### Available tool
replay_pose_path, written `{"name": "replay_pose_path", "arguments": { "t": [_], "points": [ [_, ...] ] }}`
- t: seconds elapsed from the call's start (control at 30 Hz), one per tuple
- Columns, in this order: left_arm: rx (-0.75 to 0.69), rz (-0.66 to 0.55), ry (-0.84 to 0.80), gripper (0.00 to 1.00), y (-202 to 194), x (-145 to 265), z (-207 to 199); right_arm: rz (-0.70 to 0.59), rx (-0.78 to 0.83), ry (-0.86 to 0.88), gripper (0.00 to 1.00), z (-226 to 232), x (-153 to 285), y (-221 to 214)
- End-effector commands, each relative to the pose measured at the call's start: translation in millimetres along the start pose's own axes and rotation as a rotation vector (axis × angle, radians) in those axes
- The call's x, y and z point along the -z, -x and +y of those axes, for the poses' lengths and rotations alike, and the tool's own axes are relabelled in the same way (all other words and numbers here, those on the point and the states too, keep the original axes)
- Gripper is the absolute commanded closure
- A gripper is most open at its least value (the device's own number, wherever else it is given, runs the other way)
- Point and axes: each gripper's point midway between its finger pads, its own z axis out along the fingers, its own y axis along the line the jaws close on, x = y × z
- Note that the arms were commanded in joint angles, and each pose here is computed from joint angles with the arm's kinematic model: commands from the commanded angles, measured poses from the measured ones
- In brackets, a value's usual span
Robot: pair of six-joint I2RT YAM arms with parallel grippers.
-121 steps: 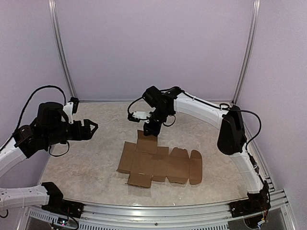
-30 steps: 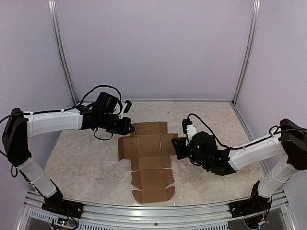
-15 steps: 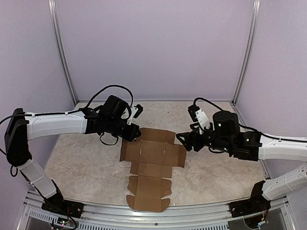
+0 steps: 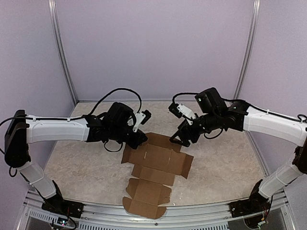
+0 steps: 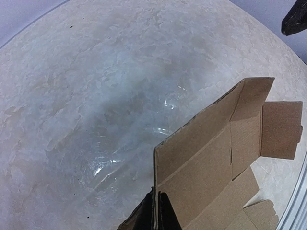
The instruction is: Fold the paper box
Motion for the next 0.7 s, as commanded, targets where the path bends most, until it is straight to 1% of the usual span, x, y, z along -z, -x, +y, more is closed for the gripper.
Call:
{"name": "replay_pose_path", "arguments": {
  "t": [0.0, 0.1, 0.43, 0.57, 0.67],
  "points": [
    [-0.039, -0.055, -0.004, 1.00, 3.4, 7.6, -8.5, 0.077, 0.013, 0.148, 0.22, 15.5, -13.6, -11.5],
    [-0.045, -0.057, -0.007, 1.00, 0.4, 8.4, -12.5, 0.101, 0.017, 0.178, 0.23, 14.1, -25.6, -13.6],
    [-0.074, -0.067, -0.009, 1.00, -4.7, 9.8, -22.3, 0.167, -0.001, 0.223, 0.33, 4.3, -56.4, -19.9],
    [-0.078, -0.073, -0.008, 1.00, -4.7, 10.8, -22.7, 0.201, 0.002, 0.229, 0.42, 2.0, -63.9, -24.2],
    [-0.081, -0.076, -0.007, 1.00, -5.1, 11.7, -22.4, 0.221, 0.002, 0.230, 0.52, 1.0, -67.7, -27.8]
  ]
}}
